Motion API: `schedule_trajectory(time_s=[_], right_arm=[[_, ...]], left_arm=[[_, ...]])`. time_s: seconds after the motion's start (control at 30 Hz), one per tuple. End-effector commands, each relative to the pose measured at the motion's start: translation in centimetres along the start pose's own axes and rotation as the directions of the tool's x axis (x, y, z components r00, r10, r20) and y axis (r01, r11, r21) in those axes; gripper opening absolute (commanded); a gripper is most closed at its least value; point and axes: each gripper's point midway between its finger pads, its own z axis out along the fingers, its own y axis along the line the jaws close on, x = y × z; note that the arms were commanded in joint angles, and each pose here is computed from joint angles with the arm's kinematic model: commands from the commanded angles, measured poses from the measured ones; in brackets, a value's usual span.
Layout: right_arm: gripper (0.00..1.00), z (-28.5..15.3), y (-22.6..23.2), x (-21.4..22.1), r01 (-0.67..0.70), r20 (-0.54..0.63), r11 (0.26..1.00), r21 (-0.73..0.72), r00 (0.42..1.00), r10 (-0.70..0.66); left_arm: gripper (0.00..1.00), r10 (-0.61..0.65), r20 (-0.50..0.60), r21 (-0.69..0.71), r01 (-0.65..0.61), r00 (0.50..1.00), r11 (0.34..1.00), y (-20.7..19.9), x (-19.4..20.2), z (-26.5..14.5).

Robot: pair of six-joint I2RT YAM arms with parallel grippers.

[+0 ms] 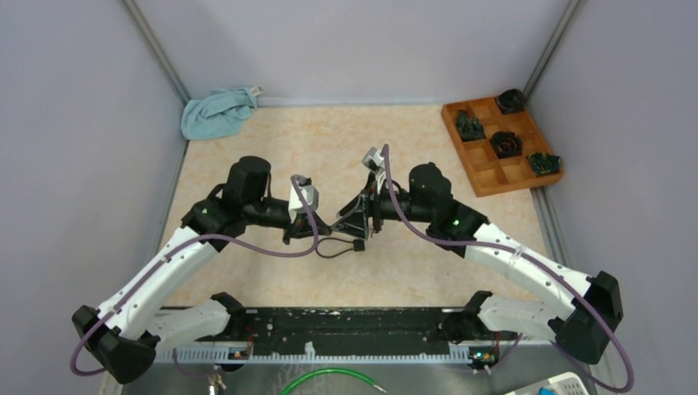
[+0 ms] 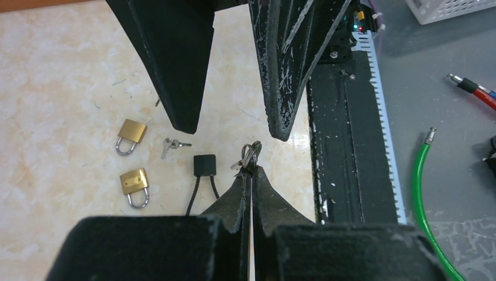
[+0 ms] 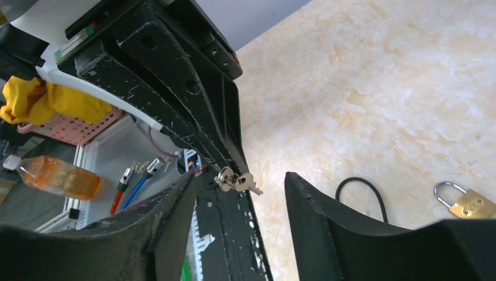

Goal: Unlock with the key
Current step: Pick up the key from the center of the board.

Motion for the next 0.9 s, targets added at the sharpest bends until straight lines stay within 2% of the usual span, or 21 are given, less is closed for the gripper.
schedule_trajectory(time_s=[0.0, 0.17, 0.4, 0.57, 0.7, 0.87], right_arm=[[0.54, 0.4, 1.6, -1.5, 0.069, 0.045, 0.993, -0.095, 0.997, -0.065], [0.44, 1.0, 2.0, -1.0, 0.048, 0.025, 0.992, -0.119, 0.999, -0.046], [0.31, 1.9, 2.0, 1.4, -0.001, -0.073, 0.991, -0.131, 0.997, -0.009], [0.17, 1.8, 1.4, 2.0, -0.008, -0.064, 0.995, -0.1, 0.998, 0.002], [0.01, 2.0, 1.2, 2.9, -0.012, -0.091, 0.996, -0.086, 0.996, 0.005], [0.0, 2.0, 0.8, 2.9, -0.004, -0.085, 0.999, -0.054, 0.996, -0.001]], left_arm=[[0.0, -0.051, 0.006, 0.063, 0.05, 0.999, 0.997, -1.4, -0.8, -0.2], [0.0, -0.077, -0.023, 0.074, 0.078, 0.997, 0.994, -1.4, -0.4, -0.2], [0.0, -0.106, -0.068, 0.076, 0.111, 0.992, 0.991, -1.2, 0.2, -0.1], [0.0, -0.106, -0.072, 0.084, 0.112, 0.992, 0.99, -1.2, -0.1, -0.2], [0.0, -0.128, -0.1, 0.09, 0.137, 0.987, 0.987, -1.3, 0.1, -0.3], [0.0, -0.142, -0.122, 0.088, 0.153, 0.982, 0.984, -1.2, 0.6, -0.2]])
